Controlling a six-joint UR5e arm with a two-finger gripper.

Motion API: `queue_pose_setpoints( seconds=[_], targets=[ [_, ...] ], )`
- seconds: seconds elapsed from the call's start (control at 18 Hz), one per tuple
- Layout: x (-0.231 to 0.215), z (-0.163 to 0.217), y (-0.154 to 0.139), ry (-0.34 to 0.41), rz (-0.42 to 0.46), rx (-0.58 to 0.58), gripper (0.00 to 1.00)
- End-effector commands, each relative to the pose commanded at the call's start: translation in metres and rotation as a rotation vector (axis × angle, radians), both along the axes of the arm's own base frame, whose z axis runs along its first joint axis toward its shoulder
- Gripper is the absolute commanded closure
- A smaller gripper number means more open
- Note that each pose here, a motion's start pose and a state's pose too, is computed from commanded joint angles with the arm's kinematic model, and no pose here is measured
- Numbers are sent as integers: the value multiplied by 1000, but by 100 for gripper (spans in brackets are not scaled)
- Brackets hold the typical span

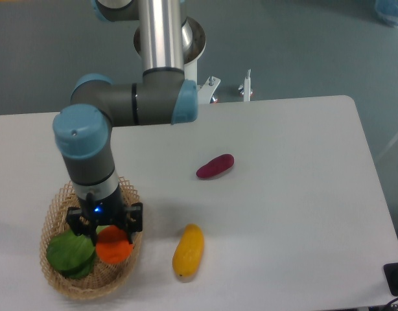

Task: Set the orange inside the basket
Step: 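Carry the held orange over to the wicker basket and lower it, then lower the orange beside the bok choy and open the gripper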

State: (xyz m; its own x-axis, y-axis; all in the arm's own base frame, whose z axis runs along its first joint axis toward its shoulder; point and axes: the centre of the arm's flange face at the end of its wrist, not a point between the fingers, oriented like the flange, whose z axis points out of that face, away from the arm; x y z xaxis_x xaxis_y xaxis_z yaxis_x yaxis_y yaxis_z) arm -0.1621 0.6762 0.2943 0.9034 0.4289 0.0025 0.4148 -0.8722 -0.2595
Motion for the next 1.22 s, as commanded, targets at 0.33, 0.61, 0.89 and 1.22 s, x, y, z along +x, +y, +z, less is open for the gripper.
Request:
queue_pose_setpoints(
  seconds=[0.33,0.61,0.89,1.22],
  targets=[
    [13,-30,16,-36,-30,-23,40],
    [9,-43,29,-37,-41,-27,40],
    [9,-47,28,-34,-46,-35,27],
    [8,-41,29,-26,-45,-27,0]
  ],
)
